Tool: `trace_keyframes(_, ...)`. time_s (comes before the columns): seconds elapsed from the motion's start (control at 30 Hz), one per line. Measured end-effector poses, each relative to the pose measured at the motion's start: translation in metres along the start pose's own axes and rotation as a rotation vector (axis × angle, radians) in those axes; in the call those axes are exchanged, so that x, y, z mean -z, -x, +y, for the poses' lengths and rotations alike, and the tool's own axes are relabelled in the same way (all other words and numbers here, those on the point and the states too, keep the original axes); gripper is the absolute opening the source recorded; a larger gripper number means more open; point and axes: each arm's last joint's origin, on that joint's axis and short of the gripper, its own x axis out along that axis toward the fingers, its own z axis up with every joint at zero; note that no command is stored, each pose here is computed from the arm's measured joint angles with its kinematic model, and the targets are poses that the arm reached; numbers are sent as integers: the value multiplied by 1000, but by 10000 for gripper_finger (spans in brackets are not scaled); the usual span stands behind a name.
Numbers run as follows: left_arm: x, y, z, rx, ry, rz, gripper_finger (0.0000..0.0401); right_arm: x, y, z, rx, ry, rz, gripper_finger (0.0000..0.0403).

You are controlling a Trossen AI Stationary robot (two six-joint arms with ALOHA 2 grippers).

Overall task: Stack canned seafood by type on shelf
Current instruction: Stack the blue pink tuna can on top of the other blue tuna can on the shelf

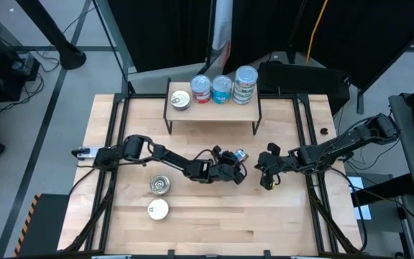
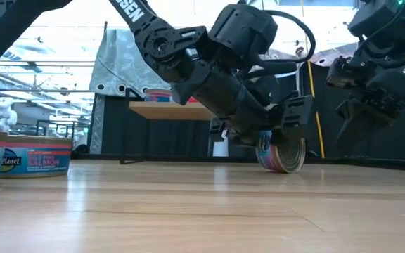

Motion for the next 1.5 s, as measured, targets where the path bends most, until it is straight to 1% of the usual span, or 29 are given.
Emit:
trace_keyframes(0.13, -2, 13, -10, 2, -56, -16, 182, 2, 0, -1, 10, -2, 21, 0)
trace_keyframes(0.2, -10, 25, -17, 17, -68, -37, 182, 2, 0, -1, 9, -1, 23, 0)
trace_keyframes(0.27, -24, 42, -23, 37, -85, -48, 182, 2, 0, -1, 8, -1, 24, 0)
trace_keyframes(0.37, -54, 74, -24, 54, -136, -31, 182, 2, 0, -1, 5, -5, 28, 0)
trace_keyframes(0.47, -99, 118, -9, 52, -179, -18, 182, 3, 0, -1, 4, -3, 27, 0)
trace_keyframes(0.57, -145, 166, 21, 24, -210, -16, 182, 3, 1, 1, -2, 4, 26, 0)
trace_keyframes(0.63, -171, 194, 51, -25, -224, -18, 182, 3, 1, 2, -11, 5, 22, 0)
trace_keyframes(0.73, -208, 230, 104, -103, -190, -47, 182, 3, 1, 4, -22, 7, 13, 0)
trace_keyframes(0.8, -229, 251, 144, -142, -121, -81, 182, 3, 1, 5, -24, 7, 9, 0)
trace_keyframes(0.87, -244, 266, 180, -107, -47, -95, 182, 2, 1, 5, -25, 5, 7, 0)
trace_keyframes(0.93, -255, 279, 212, -28, 37, -105, 182, 2, 1, 5, -25, 2, 7, 0)
trace_keyframes(1.0, -263, 289, 240, 62, 124, -118, 182, 2, 1, 5, -25, -3, 8, 0)
trace_keyframes(1.03, -265, 292, 251, 95, 154, -123, 182, 2, 1, 5, -25, -4, 8, 0)
trace_keyframes(1.1, -269, 294, 272, 117, 223, -136, 182, 2, 1, 5, -25, -5, 8, 0)
trace_keyframes(1.2, -270, 285, 294, 142, 296, -105, 182, 2, 1, 5, -25, -5, 8, 0)
trace_keyframes(1.27, -269, 271, 303, 221, 337, -45, 182, 2, 1, 5, -25, -5, 8, 0)
trace_keyframes(1.37, -262, 246, 318, 344, 409, 86, 182, 2, 1, 5, -25, -5, 8, 0)
trace_keyframes(1.5, -249, 213, 336, 397, 471, 236, 182, 2, 1, 5, -25, 5, 8, 0)
